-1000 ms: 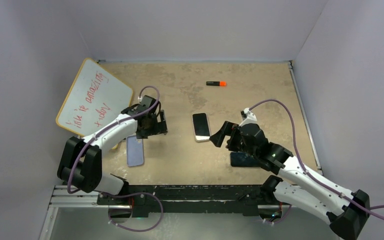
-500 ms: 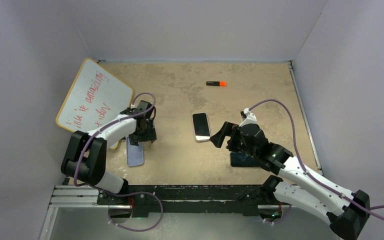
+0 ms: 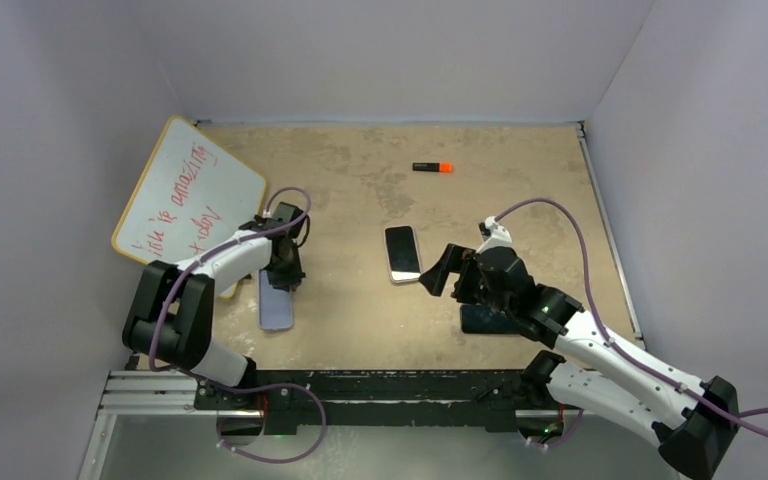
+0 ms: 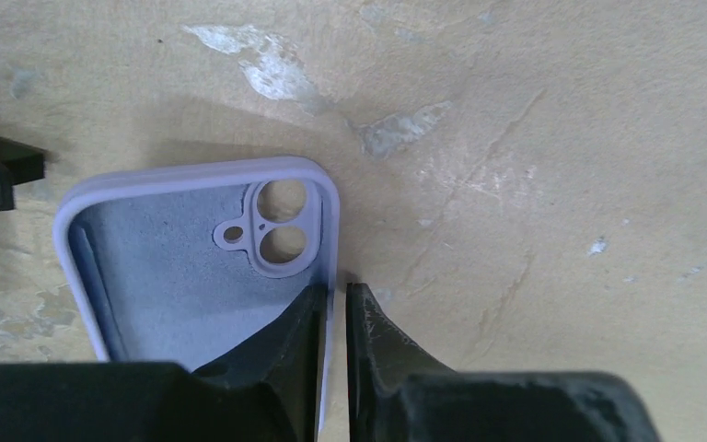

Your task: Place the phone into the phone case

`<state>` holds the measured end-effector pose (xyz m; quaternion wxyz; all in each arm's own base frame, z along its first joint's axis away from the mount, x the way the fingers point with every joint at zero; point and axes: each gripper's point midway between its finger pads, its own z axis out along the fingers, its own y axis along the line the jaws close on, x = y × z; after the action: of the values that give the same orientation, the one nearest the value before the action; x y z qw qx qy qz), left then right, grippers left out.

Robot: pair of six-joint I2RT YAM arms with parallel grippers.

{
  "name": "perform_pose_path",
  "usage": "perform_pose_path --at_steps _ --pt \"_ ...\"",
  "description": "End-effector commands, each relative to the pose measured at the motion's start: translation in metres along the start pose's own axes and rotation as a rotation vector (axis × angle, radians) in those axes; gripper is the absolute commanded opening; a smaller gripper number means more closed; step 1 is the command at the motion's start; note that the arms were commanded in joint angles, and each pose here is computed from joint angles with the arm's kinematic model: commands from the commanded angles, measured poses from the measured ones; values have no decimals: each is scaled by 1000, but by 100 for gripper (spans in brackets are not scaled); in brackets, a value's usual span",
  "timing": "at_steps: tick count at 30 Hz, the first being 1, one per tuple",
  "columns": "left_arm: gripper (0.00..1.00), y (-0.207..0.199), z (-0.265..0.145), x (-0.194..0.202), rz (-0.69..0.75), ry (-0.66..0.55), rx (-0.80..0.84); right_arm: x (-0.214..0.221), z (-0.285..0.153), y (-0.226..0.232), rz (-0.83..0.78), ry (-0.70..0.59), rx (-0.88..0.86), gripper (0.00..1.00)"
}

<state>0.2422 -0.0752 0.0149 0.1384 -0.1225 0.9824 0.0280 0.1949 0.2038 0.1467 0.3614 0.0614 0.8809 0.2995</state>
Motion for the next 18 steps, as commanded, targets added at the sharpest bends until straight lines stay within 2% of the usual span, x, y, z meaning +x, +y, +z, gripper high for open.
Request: perform_pose_path --at_steps 1,9,15,18 --pt "14 -26 -12 -4 -19 -15 161 -6 -1 1 18 -16 13 99" --pt "6 -68 -36 -3 -41 -24 386 -5 -6 -16 172 -9 152 99" --pt "4 -103 -47 12 -11 1 506 1 -22 -62 411 -44 485 99" --pt "4 -123 -53 21 20 -7 549 7 -29 -74 472 -42 576 99"
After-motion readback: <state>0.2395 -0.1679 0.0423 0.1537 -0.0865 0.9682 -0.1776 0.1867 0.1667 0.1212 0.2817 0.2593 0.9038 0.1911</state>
